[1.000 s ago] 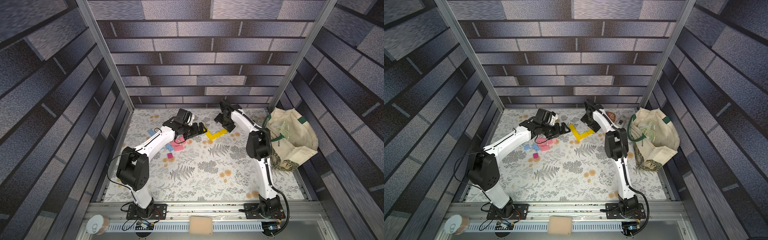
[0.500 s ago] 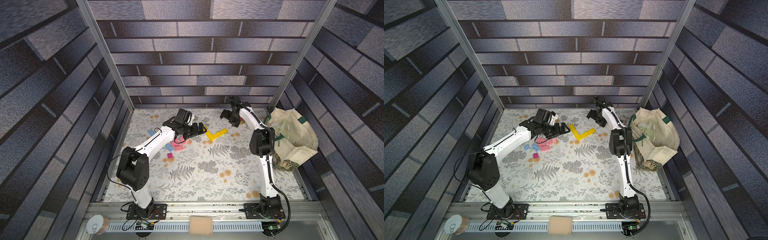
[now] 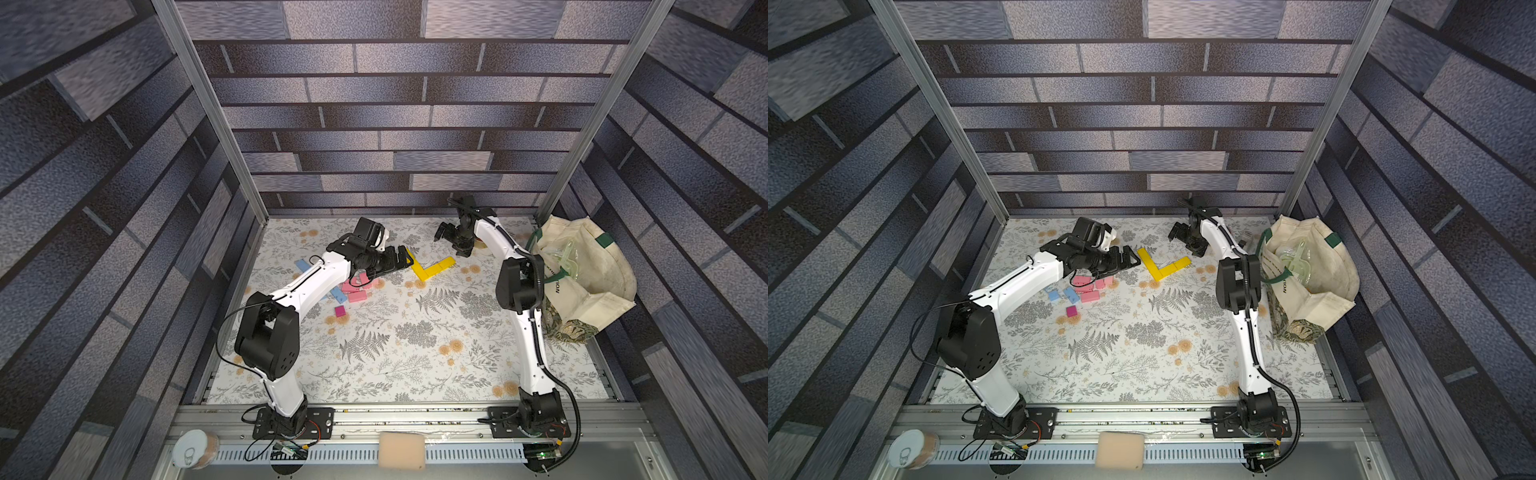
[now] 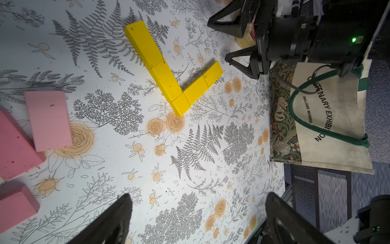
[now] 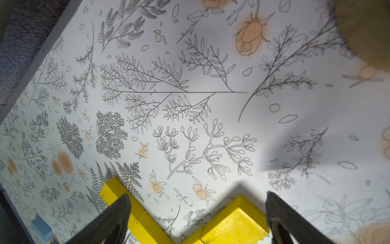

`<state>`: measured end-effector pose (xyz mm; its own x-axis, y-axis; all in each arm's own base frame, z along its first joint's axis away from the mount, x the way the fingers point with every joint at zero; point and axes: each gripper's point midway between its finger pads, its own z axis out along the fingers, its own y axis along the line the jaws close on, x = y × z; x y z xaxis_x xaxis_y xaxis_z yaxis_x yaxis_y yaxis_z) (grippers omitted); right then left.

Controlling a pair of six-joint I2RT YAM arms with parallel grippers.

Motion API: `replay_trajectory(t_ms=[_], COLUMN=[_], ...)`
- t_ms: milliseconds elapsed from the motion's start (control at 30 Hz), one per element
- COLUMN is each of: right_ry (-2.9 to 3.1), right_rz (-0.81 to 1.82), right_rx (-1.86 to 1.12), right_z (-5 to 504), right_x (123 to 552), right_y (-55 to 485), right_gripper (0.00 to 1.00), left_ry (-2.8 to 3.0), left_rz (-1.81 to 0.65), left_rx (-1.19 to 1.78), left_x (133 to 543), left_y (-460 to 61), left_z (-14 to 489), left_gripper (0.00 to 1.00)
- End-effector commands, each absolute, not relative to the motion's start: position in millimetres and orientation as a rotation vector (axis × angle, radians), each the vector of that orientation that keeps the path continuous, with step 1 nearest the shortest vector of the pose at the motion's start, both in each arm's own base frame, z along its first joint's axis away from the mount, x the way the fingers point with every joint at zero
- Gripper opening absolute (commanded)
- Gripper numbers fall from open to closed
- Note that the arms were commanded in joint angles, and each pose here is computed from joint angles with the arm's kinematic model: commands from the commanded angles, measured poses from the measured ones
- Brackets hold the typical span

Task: Assemble the letter v with building blocks
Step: Assemble the building block at the center of the board.

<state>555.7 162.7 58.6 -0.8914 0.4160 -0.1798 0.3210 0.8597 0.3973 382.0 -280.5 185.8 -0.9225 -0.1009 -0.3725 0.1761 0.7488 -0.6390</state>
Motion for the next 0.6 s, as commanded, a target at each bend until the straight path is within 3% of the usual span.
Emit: replay_trajectory(t_ms=[0, 567], right_ry=[2.808, 2.852], right_rz=[0.532, 0.529], right_rx=[0.568, 0.613], right_z=[39, 17], right_x=[551, 520], right_y=[161, 154], right_gripper=[1.0, 1.0], left_ry=[2.552, 2.551], left_rz=[-0.968, -0.973], left_rx=[0.099, 0.102], left_x=[382, 381], left_y=[-282, -284], left_z=[191, 192], left_gripper=[1.0, 1.0])
